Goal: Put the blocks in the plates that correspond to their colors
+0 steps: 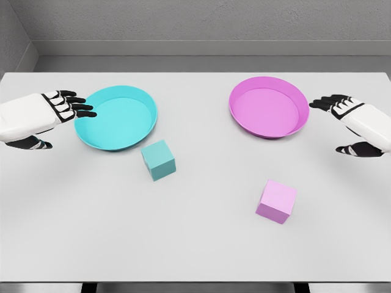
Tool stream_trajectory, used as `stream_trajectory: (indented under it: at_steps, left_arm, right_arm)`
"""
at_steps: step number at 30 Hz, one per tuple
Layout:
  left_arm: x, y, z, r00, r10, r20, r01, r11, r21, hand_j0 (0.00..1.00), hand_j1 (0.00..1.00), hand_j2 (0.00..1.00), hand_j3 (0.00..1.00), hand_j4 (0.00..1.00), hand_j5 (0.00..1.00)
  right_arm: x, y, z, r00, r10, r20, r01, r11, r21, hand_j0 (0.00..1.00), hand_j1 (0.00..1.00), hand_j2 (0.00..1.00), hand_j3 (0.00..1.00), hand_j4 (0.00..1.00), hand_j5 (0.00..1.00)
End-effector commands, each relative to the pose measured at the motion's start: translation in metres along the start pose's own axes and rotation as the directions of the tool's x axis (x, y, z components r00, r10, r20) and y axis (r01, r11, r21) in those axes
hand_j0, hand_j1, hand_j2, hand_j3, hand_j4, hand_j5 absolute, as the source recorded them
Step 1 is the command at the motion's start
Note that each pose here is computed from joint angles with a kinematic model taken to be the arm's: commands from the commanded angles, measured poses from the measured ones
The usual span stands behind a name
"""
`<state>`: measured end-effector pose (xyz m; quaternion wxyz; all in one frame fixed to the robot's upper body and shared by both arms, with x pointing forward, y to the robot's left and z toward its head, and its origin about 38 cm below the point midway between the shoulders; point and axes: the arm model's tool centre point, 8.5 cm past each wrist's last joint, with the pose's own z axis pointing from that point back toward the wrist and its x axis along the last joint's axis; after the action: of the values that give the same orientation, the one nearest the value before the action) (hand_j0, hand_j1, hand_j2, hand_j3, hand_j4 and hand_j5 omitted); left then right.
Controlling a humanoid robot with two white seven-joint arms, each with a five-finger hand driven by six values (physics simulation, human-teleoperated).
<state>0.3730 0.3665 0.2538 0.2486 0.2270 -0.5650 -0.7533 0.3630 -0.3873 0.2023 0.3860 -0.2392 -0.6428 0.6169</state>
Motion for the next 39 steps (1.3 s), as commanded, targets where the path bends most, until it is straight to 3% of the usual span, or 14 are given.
stream_trajectory:
  at_steps: [1,6,9,13,16,19,21,24,28,30,39]
  left_arm:
    - [0.000,0.001,0.000,1.000,0.004,-0.001,-0.004,1.000,0.004,1.00,1.00,1.00,1.00,1.00,1.00]
    - [0.000,0.001,0.000,1.000,0.004,-0.001,-0.004,1.000,0.004,1.00,1.00,1.00,1.00,1.00,1.00]
    - [0.002,0.000,-0.003,1.000,0.003,0.009,-0.003,1.000,0.006,1.00,1.00,1.00,1.00,1.00,1.00]
    - [0.020,-0.010,-0.028,0.998,-0.004,0.062,0.002,1.000,0.027,1.00,1.00,1.00,1.00,1.00,1.00]
    - [0.031,-0.012,-0.050,0.995,-0.032,0.090,0.028,0.999,0.045,1.00,1.00,1.00,1.00,1.00,1.00]
    - [0.039,-0.005,-0.067,0.990,-0.066,0.128,0.062,0.997,0.036,1.00,1.00,1.00,1.00,1.00,1.00]
    - [0.049,-0.002,-0.085,0.980,-0.092,0.174,0.088,0.996,0.031,1.00,1.00,1.00,1.00,1.00,1.00]
    - [0.066,-0.001,-0.109,0.962,-0.120,0.244,0.117,0.993,0.025,1.00,1.00,1.00,1.00,1.00,1.00]
    - [0.066,-0.002,-0.111,0.959,-0.145,0.241,0.150,0.989,-0.003,1.00,1.00,1.00,1.00,1.00,1.00]
    - [0.074,-0.002,-0.121,0.945,-0.161,0.285,0.177,0.984,-0.030,1.00,1.00,1.00,1.00,1.00,1.00]
    - [0.091,0.000,-0.142,0.917,-0.180,0.357,0.209,0.977,-0.043,1.00,1.00,1.00,1.00,1.00,1.00]
  right_arm:
    - [0.000,-0.001,0.000,1.000,-0.002,0.002,0.002,1.000,-0.003,1.00,1.00,1.00,1.00,1.00,1.00]
    - [0.006,-0.005,0.000,1.000,0.015,0.024,-0.016,1.000,0.020,1.00,1.00,1.00,1.00,1.00,1.00]
    - [0.015,-0.002,-0.001,0.997,0.043,0.057,-0.051,0.986,0.161,1.00,1.00,1.00,1.00,1.00,1.00]
    - [0.038,0.002,-0.007,0.989,0.066,0.134,-0.104,0.949,0.299,1.00,1.00,1.00,1.00,1.00,1.00]
    - [0.039,-0.003,-0.010,0.987,0.072,0.143,-0.111,0.952,0.287,1.00,1.00,1.00,1.00,1.00,1.00]
    - [0.050,0.002,-0.008,0.966,0.074,0.249,-0.151,0.939,0.310,1.00,1.00,1.00,1.00,1.00,1.00]
    - [0.053,0.000,-0.010,0.956,0.079,0.281,-0.168,0.937,0.305,1.00,1.00,1.00,1.00,1.00,1.00]
    - [0.053,-0.001,-0.010,0.956,0.079,0.282,-0.167,0.939,0.302,1.00,1.00,1.00,1.00,1.00,1.00]
    - [0.056,0.007,-0.011,0.955,0.062,0.292,-0.159,0.933,0.322,1.00,1.00,1.00,1.00,1.00,1.00]
    - [0.056,0.007,-0.011,0.954,0.063,0.292,-0.161,0.933,0.323,1.00,1.00,1.00,1.00,1.00,1.00]
    - [0.062,0.018,-0.017,0.949,0.044,0.312,-0.162,0.917,0.364,1.00,1.00,1.00,1.00,1.00,1.00]
